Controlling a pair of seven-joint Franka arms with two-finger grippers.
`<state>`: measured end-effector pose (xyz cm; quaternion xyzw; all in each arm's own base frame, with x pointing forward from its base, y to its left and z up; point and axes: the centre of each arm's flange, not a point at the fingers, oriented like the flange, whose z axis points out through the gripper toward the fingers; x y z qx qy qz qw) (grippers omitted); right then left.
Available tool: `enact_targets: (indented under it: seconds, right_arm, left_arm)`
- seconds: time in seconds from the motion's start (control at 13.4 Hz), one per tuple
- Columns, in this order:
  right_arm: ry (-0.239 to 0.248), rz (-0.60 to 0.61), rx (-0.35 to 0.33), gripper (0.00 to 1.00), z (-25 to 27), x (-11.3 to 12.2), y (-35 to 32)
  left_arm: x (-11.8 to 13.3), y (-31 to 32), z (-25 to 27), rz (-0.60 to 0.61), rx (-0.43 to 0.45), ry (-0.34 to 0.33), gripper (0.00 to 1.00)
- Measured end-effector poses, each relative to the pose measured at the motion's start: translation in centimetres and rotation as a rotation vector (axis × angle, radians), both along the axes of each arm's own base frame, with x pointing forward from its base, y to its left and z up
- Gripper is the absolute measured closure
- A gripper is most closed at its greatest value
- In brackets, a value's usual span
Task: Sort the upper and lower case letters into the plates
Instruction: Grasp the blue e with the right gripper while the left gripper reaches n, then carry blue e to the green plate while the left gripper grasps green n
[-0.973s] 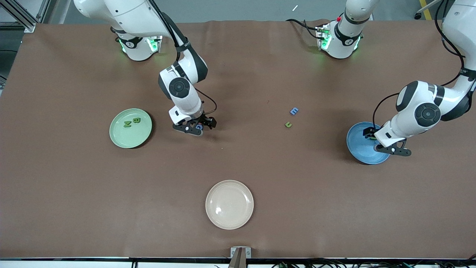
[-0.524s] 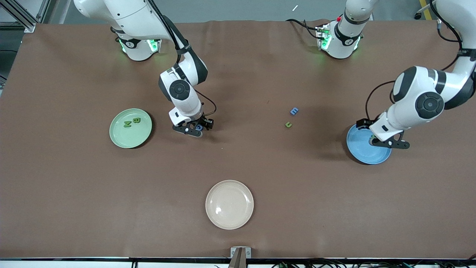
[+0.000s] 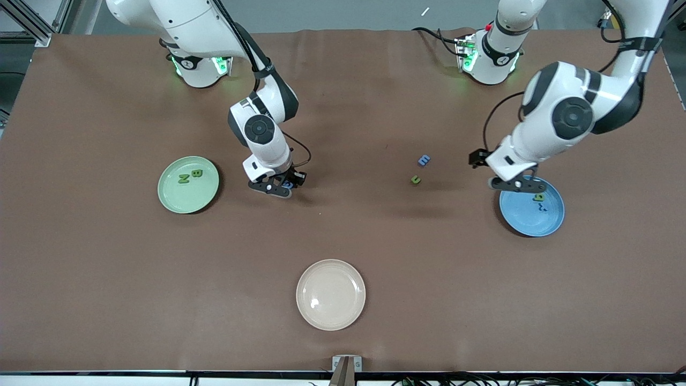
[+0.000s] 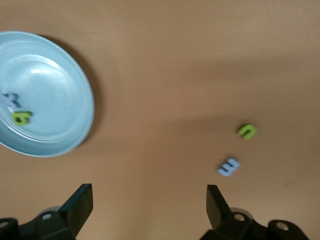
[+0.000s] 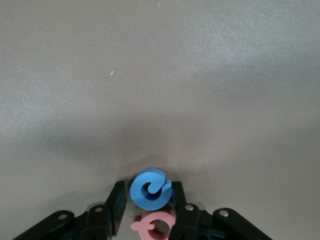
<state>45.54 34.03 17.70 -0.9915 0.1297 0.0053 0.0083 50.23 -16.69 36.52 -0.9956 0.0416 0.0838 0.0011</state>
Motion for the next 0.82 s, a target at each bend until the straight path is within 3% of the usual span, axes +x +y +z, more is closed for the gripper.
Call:
enact_targets:
  seconds: [0.22,0.6,0.82]
  right_arm:
    - [-0.003,0.001,-0.001,0.64,0.1,0.1,-0.1]
    - [-0.003,-0.020,-0.009,0.64,0.2,0.9,-1.1]
    - [0.030,-0.008,-0.035,0.64,2.2,2.7,-3.9]
  left_arm:
    - [-1.3,-4.5,0.3,0.035,-0.012,-0.038,0.00]
    - [-3.8,-10.2,-0.7,0.057,-0.068,-0.090,0.00]
    - [-4.3,-10.5,-2.2,0.050,-0.100,-0.088,0.00]
